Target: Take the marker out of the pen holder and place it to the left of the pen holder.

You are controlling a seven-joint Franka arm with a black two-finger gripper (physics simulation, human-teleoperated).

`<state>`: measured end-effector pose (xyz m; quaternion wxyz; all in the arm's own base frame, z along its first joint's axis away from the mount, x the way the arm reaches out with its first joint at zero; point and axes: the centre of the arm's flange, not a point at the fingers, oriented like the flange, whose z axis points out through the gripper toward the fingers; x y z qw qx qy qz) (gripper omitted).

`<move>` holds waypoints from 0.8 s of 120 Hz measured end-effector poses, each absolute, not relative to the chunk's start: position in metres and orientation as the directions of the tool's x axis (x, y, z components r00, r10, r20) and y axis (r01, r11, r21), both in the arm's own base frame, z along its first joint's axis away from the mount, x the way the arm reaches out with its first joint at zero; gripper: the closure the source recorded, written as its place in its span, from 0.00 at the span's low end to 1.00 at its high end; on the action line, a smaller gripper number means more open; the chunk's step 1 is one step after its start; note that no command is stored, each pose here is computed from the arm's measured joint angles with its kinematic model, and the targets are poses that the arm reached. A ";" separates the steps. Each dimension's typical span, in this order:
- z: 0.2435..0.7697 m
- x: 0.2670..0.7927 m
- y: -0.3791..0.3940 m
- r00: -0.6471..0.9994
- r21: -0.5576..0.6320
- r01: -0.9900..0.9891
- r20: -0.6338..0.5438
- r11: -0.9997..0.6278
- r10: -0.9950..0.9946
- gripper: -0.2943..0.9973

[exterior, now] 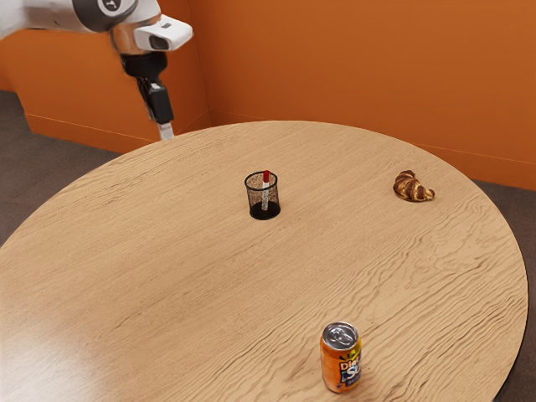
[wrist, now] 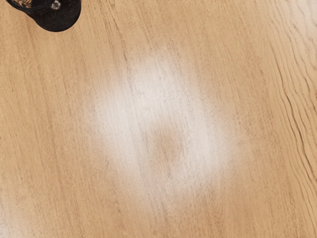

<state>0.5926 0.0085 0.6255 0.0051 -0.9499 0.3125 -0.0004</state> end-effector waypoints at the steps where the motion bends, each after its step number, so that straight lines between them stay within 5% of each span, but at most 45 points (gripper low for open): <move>1: 0.627 0.593 0.008 0.803 -0.012 -0.597 0.000 -0.802 -0.597 0.23; 36: 0.617 0.612 0.008 0.762 -0.028 -0.648 -0.021 -0.761 -0.647 0.23; 96: 0.464 0.765 -0.042 0.552 -0.086 -0.834 -0.089 -0.545 -0.829 0.23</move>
